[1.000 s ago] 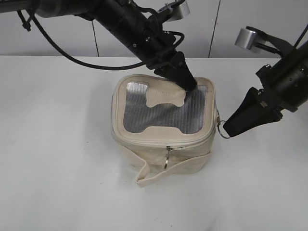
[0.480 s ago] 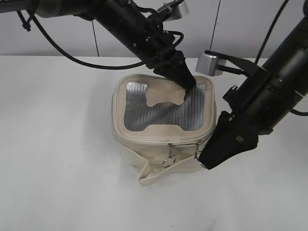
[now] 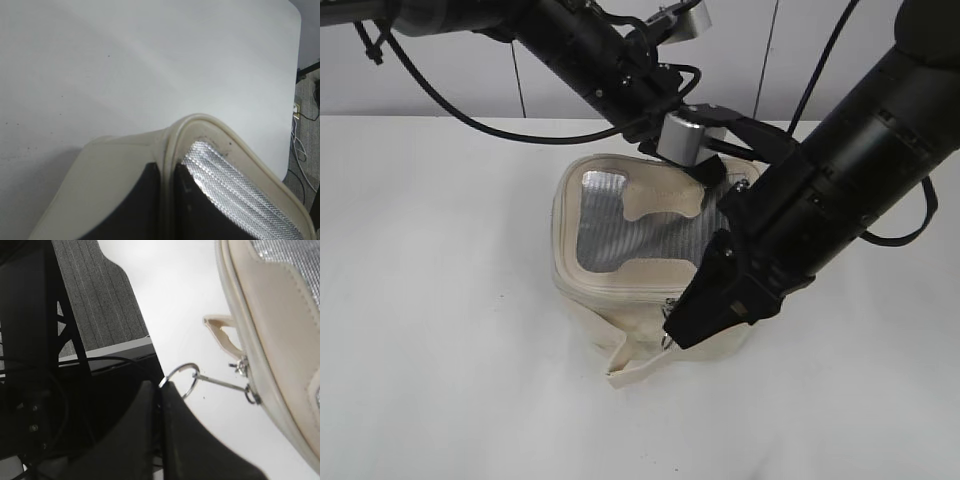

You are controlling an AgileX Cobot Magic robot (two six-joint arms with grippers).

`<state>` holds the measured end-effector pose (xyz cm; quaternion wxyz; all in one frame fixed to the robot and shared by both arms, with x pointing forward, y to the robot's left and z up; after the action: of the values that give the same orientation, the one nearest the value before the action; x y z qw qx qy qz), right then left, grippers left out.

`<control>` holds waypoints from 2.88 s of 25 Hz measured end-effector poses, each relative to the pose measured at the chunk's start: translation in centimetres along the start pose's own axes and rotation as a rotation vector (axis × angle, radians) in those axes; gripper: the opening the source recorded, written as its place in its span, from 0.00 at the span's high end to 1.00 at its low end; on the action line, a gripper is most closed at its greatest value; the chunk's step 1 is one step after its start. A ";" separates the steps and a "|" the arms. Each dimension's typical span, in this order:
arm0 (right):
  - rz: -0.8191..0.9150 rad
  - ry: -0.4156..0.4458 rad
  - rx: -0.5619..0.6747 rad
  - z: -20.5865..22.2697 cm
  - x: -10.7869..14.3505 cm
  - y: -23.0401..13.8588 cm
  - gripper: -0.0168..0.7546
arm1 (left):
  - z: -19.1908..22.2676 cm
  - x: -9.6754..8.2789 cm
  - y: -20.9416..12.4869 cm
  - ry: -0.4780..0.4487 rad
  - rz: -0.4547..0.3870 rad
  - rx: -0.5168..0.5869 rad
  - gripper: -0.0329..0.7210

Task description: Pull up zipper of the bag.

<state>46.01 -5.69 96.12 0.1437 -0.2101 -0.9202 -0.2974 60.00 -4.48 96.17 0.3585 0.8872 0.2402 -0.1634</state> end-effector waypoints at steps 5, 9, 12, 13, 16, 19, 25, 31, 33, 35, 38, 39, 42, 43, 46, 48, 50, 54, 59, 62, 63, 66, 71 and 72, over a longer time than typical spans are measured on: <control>-0.021 -0.006 -0.049 0.1 0.0 0.8 0.97 | 0.0 0.0 0.0 0.000 0.000 0.000 0.91; -0.034 0.002 -0.049 0.7 0.2 0.9 0.97 | 0.0 0.0 0.0 -0.001 0.000 0.002 0.91; -0.045 0.015 -0.035 1.6 0.4 0.9 0.97 | 0.0 -0.1 -0.1 -0.005 0.000 0.006 0.91; -0.048 0.017 -0.035 1.8 0.5 1.0 0.97 | 0.0 -0.1 -0.1 -0.005 0.000 0.006 0.91; -0.051 0.021 -0.043 1.8 0.6 1.4 0.97 | 0.0 -0.1 -0.1 -0.007 0.000 0.008 0.91; -0.004 0.019 -0.046 1.7 0.6 1.6 0.93 | 0.0 0.0 -0.1 -0.003 0.000 0.004 0.91; 0.094 0.028 -0.037 1.8 1.0 1.7 0.54 | -0.1 0.4 0.2 0.017 -0.010 -0.013 0.91; 0.184 -0.085 -0.074 0.2 0.5 2.0 0.38 | -0.4 0.6 0.4 0.036 -0.012 -0.030 0.86; 0.189 -0.173 -0.097 -1.1 0.1 2.2 0.37 | -0.8 0.5 0.9 0.044 -0.013 -0.055 0.81; 0.214 -0.254 -0.107 -2.3 -0.3 2.0 0.37 | -1.8 0.1 2.0 0.047 -0.023 -0.111 0.74; 0.264 -0.379 -0.081 -3.7 -1.3 1.1 0.37 | -3.0 -0.4 2.6 0.065 -0.045 -0.129 0.55; 0.296 -0.417 -0.078 -4.1 -1.7 0.8 0.37 | -3.2 -0.2 2.4 0.087 -0.050 -0.115 0.49; 0.356 -0.538 -0.054 -5.2 -3.0 -0.1 0.37 | -4.2 0.6 1.7 0.188 -0.050 -0.056 0.39; 0.367 -0.574 -0.045 -5.5 -3.4 -0.4 0.37 | -4.7 0.9 1.4 0.229 -0.058 -0.034 0.38; 0.419 -0.659 -0.027 -6.3 -4.5 -1.2 0.36 | -7.1 0.9 0.9 0.346 -0.092 0.008 0.36; 0.443 -0.699 -0.014 -6.9 -5.2 -1.7 0.36 | -8.9 0.7 0.6 0.421 -0.134 0.030 0.36; 0.482 -0.718 -0.018 -7.6 -6.0 -2.3 0.36 | -10.6 0.6 -0.2 0.501 -0.178 0.076 0.36; 0.570 -0.761 -0.029 -9.5 -8.1 -3.7 0.36 | -14.0 0.3 -0.9 0.654 -0.255 0.088 0.36; 0.676 -0.777 -0.059 -11.1 -9.7 -5.1 0.36 | -18.5 -1.5 -0.4 0.784 -0.301 -0.009 0.36; 0.694 -0.787 -0.045 -11.5 -10.0 -5.6 0.36 | -21.4 -3.0 -0.2 0.847 -0.301 -0.076 0.36; 0.699 -0.788 -0.037 -11.7 -9.9 -5.8 0.36 | -22.4 -3.6 -0.2 0.866 -0.288 -0.095 0.36; 0.706 -0.817 -0.009 -12.7 -9.7 -6.7 0.36 | -25.2 -5.3 -1.0 0.929 -0.268 -0.135 0.36; 0.770 -0.847 0.029 -14.9 -8.9 -8.6 0.36 | -28.3 -7.2 -5.8 1.022 -0.310 -0.124 0.36; 0.785 -0.850 0.041 -15.3 -8.7 -9.0 0.36 | -28.9 -7.6 -7.1 1.033 -0.336 -0.132 0.36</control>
<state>51.44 -24.22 100.31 -0.1352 -0.6338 -0.7558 -0.0935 53.25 18.30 115.67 0.2177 0.7771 0.5330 0.2541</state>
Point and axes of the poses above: a point on each arm's last joint axis where the gripper is mounted, z pointing out along that axis toward the gripper, x along the wrist's bending axis when the last joint is at zero, y = z × x, the point moved 6 cm from there along z, pointing out along that axis toward the gripper, and after that the axes turned 4 degrees about -z, right-handed, at the moved point
